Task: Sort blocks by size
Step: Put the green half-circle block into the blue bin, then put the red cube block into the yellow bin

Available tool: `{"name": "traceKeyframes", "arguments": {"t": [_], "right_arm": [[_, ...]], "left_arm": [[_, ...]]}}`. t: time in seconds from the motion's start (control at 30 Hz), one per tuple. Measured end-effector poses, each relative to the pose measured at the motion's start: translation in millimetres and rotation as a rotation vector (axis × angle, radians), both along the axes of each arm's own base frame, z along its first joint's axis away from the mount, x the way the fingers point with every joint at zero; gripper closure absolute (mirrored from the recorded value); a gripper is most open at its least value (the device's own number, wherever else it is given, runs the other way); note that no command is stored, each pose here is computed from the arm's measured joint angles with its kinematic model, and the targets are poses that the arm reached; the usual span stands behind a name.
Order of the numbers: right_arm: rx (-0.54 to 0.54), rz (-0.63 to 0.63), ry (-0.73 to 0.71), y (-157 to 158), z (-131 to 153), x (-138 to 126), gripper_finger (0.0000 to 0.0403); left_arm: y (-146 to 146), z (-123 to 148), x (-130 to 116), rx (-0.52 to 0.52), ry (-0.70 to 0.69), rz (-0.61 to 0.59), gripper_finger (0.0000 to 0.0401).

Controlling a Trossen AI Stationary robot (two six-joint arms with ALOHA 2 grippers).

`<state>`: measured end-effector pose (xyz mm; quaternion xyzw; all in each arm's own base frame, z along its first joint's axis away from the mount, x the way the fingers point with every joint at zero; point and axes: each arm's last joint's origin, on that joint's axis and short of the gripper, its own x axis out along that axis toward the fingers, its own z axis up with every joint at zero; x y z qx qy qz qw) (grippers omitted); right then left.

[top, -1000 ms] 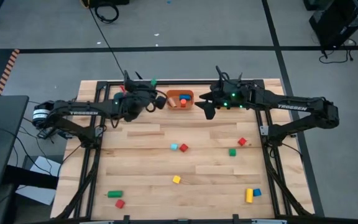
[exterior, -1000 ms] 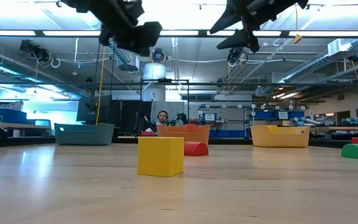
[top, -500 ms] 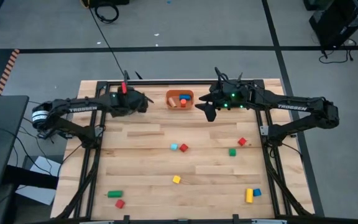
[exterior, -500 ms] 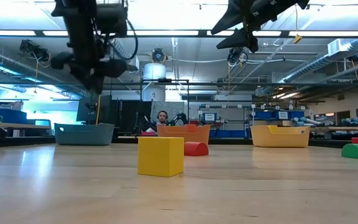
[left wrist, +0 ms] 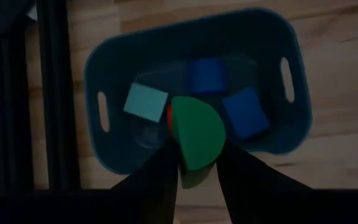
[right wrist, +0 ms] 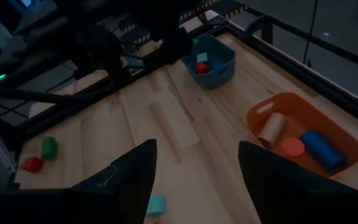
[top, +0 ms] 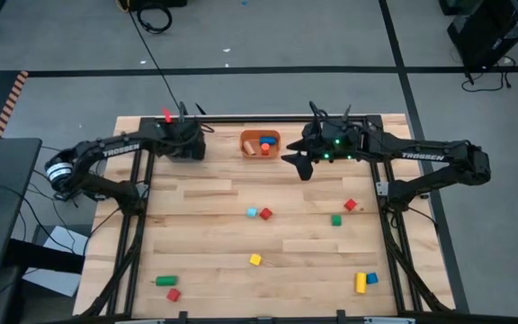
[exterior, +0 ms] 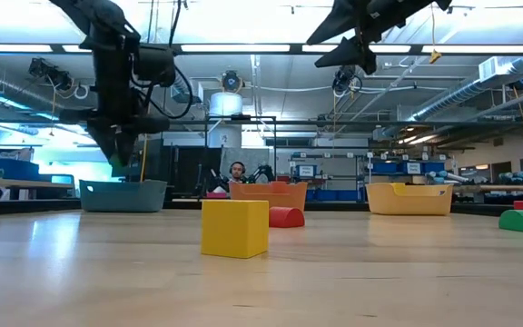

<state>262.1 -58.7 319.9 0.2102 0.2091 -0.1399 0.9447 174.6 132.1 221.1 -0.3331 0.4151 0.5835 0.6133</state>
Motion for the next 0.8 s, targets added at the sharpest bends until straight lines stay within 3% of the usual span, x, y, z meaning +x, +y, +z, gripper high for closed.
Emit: {"name": "traceKeyframes", "arguments": {"t": [0.33,0.57,0.8], "right_arm": [[0.041,0.026,-0.004,12.9,-0.3,2.4,0.0166],[0.078,0.031,0.073,19.5,-7.2,-0.4,0.0169],[0.217,-0.222,0.352,18.6,-30.3,-21.2,0.0180]], "left_arm": [[16.0,-0.4,-2.5,0.024,0.007,-0.071,0.0244],[17.5,0.4,-0.8,0.040,0.011,-0.115,0.0238],[18.1,0.8,0.2,0.049,0.001,-0.115,0.0238]]}}
